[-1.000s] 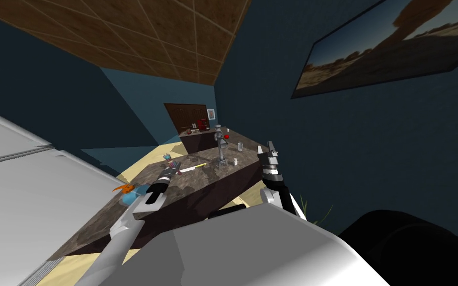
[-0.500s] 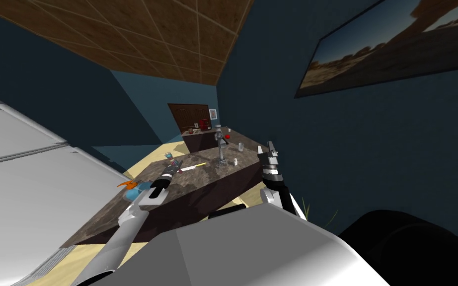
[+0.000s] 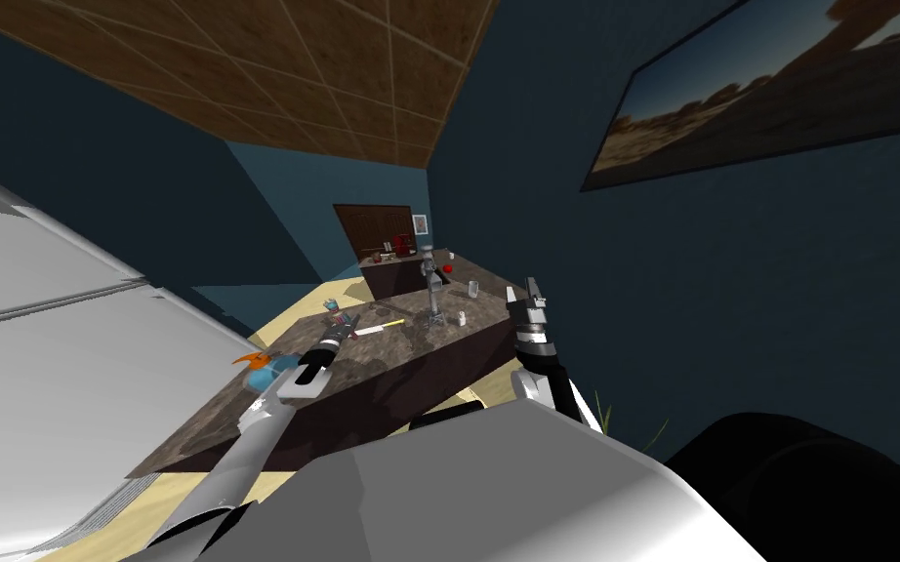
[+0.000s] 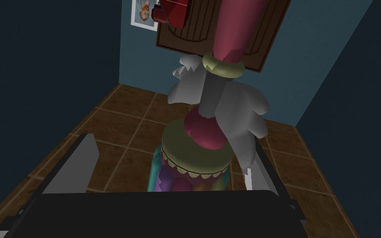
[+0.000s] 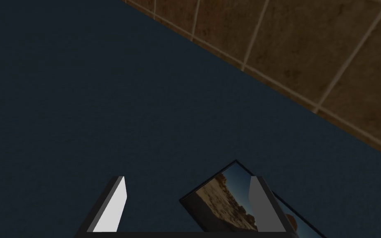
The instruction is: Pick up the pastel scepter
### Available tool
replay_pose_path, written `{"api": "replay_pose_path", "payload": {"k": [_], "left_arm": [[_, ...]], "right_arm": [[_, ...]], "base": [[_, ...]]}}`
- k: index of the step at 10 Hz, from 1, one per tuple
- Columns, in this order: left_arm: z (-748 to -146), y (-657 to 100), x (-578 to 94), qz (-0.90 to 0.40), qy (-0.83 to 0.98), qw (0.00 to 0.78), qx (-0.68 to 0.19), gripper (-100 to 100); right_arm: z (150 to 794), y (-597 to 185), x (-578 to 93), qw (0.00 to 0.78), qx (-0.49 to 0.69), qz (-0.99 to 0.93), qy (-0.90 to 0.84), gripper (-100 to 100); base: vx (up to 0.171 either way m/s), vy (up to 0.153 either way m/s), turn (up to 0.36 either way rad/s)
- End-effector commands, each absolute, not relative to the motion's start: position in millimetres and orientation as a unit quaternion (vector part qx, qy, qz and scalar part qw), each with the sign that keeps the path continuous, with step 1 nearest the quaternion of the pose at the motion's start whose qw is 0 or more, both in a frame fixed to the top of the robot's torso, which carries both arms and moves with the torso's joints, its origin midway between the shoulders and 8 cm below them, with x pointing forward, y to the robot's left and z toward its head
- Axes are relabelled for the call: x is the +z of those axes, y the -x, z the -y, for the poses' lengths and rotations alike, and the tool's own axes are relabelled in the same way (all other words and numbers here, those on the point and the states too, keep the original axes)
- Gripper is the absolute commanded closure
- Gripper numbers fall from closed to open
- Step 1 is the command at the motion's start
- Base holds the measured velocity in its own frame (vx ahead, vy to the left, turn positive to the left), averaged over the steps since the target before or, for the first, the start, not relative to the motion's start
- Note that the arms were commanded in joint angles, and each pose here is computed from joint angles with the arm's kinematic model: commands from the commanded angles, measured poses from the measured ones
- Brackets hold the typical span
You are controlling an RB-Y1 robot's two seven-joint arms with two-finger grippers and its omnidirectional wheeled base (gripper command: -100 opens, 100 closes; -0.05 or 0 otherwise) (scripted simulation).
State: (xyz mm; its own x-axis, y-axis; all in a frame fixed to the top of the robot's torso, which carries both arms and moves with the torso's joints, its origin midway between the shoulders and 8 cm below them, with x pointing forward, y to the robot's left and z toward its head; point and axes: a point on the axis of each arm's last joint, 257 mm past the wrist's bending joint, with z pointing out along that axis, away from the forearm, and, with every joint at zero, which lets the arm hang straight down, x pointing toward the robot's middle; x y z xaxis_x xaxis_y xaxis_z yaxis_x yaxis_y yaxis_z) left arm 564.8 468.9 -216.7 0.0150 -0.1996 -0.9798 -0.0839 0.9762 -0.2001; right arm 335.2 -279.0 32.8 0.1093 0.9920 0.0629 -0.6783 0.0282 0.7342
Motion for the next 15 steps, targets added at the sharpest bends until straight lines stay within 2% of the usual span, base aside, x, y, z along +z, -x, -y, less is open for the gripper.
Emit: {"api": "replay_pose_path", "payload": {"k": [1,3,6,8,9,11,12,15], "left_arm": [[-464.1,-578.1,-202.5,-0.693,0.086,0.714,-0.051,-100],[-475.0,-575.1,-221.6,-0.705,0.099,0.701,-0.044,-100],[-469.6,-599.7,-194.3,-0.692,0.075,0.716,-0.06,-100],[-482.3,-595.6,-215.2,-0.706,0.09,0.701,-0.051,-100],[-475.6,-607.3,-192.3,-0.693,0.072,0.715,-0.061,-100],[-487.2,-604.3,-209.9,-0.705,0.087,0.702,-0.054,-100],[-483.1,-615.3,-188.3,-0.694,0.072,0.714,-0.062,-100],[-488.8,-612.8,-196.8,-0.699,0.079,0.708,-0.058,-100]], "right_arm": [[279.0,-335.2,32.8,0.673,0.62,-0.246,-0.318,0],[279.0,-335.2,32.8,0.673,0.62,-0.246,-0.318,0],[279.0,-335.2,32.8,0.673,0.62,-0.246,-0.318,0],[279.0,-335.2,32.9,0.673,0.62,-0.246,-0.318,0],[279.0,-335.2,32.9,0.673,0.62,-0.246,-0.318,0],[279.0,-335.2,32.9,0.673,0.62,-0.246,-0.318,0],[279.0,-335.2,32.9,0.673,0.62,-0.246,-0.318,0],[279.0,-335.2,32.9,0.673,0.62,-0.246,-0.318,0]], "base": [[-0.007,-0.031,0.126],[-0.003,-0.033,0.023],[-0.007,-0.048,0.094],[0.0,-0.039,0.022],[-0.005,-0.038,0.097],[-0.004,-0.032,0.032],[-0.001,-0.036,0.117],[-0.004,-0.024,0.013]]}}
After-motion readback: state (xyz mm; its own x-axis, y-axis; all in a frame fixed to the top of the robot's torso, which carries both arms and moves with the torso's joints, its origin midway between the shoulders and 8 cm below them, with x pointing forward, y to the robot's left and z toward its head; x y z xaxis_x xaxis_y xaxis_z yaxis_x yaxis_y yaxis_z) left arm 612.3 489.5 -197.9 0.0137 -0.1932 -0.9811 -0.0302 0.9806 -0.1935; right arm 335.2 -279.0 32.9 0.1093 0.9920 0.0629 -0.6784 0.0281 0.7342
